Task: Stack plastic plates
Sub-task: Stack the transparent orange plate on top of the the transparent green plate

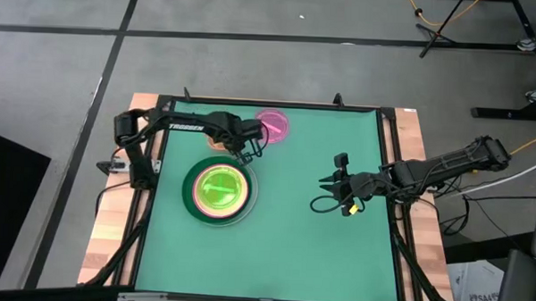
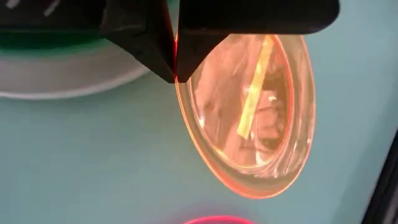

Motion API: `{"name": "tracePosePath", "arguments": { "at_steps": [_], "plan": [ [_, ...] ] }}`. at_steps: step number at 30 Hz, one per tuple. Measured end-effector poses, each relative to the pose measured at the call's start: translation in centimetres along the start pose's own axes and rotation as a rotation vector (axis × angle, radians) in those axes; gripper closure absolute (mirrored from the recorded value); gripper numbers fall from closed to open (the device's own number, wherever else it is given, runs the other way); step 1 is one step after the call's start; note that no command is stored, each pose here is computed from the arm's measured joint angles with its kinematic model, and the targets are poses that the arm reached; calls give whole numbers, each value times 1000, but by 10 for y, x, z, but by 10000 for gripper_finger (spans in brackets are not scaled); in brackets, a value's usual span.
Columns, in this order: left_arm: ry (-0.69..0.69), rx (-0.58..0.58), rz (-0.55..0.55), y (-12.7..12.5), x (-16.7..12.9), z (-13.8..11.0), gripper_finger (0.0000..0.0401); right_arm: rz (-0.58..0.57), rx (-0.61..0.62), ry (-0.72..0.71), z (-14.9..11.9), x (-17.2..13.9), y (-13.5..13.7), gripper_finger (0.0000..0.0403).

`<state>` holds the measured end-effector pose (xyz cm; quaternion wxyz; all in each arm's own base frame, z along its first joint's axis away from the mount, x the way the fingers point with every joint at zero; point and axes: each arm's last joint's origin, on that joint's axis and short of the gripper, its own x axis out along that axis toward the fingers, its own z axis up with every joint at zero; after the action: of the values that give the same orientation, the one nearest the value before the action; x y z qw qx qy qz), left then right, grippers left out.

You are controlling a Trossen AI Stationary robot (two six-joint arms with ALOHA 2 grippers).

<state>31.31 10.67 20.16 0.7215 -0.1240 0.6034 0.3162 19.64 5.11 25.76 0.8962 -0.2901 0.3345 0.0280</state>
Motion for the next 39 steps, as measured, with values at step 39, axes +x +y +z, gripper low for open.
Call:
{"name": "tracePosePath", "arguments": {
  "at_steps": [39],
  "plan": [
    [-135,184,-219,-130,-107,-123,400,-17,19,-43,4,0,-2,331]
  ]
}}
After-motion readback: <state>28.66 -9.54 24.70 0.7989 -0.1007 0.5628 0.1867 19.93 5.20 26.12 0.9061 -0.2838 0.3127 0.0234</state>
